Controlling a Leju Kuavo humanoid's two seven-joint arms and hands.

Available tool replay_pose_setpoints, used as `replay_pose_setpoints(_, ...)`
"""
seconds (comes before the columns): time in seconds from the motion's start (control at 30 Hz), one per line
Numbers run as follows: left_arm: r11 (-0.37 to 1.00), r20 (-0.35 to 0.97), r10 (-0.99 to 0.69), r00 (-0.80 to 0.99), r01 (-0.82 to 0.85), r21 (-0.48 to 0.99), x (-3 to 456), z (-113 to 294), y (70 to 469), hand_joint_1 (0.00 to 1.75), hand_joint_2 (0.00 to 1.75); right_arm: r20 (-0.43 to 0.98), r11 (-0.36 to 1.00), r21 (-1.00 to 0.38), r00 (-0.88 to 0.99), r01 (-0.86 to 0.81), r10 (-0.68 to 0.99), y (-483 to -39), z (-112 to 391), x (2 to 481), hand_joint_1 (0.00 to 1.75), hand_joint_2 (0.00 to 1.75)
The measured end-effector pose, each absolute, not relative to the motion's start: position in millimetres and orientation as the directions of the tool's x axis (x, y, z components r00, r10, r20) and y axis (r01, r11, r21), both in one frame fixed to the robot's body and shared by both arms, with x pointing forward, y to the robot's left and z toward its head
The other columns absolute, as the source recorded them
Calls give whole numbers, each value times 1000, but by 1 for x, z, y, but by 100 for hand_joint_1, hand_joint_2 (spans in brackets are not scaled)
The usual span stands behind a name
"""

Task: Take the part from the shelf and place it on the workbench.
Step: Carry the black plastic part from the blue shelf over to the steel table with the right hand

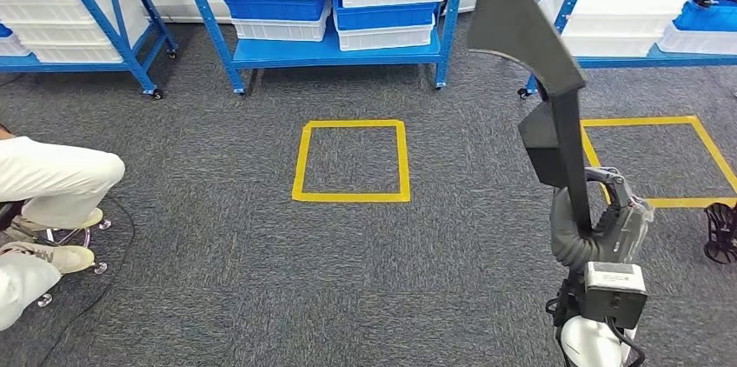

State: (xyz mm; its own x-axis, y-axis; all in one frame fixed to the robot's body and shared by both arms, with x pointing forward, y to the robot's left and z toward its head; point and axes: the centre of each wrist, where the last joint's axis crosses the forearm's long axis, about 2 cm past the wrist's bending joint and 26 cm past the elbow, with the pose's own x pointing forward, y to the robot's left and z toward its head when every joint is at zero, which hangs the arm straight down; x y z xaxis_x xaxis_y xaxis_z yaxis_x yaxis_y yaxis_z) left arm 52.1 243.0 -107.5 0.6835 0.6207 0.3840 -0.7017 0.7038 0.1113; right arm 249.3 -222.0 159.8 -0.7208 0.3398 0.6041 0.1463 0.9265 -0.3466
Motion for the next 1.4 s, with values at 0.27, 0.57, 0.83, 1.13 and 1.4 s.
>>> replay_pose_setpoints(0.27, 706, 378, 627, 681, -702, 95, 50, -108, 243, 0, 175, 595, 916, -372, -718, 152, 361, -221, 164, 250, 175, 175)
replay_pose_setpoints(0.57, 721, 380, 625, 682, -691, 55, 51, -108, 246, 0, 175, 503, 857, -453, -722, 248, 475, -233, 180, 260, 175, 175)
replay_pose_setpoints(0.83, 741, 370, 616, 695, -671, 25, 52, -108, 246, 0, 175, 286, 665, -587, -650, 462, 704, -256, 203, 279, 175, 175)
replay_pose_setpoints(1.13, 750, 374, 600, 707, -660, 44, 53, -109, 251, 0, 175, 13, 390, -625, -490, 676, 871, -266, 220, 306, 175, 175)
replay_pose_setpoints(1.4, 748, 368, 601, 710, -661, 55, 52, -109, 256, 0, 175, -61, 285, -635, -414, 718, 908, -266, 224, 318, 175, 175)
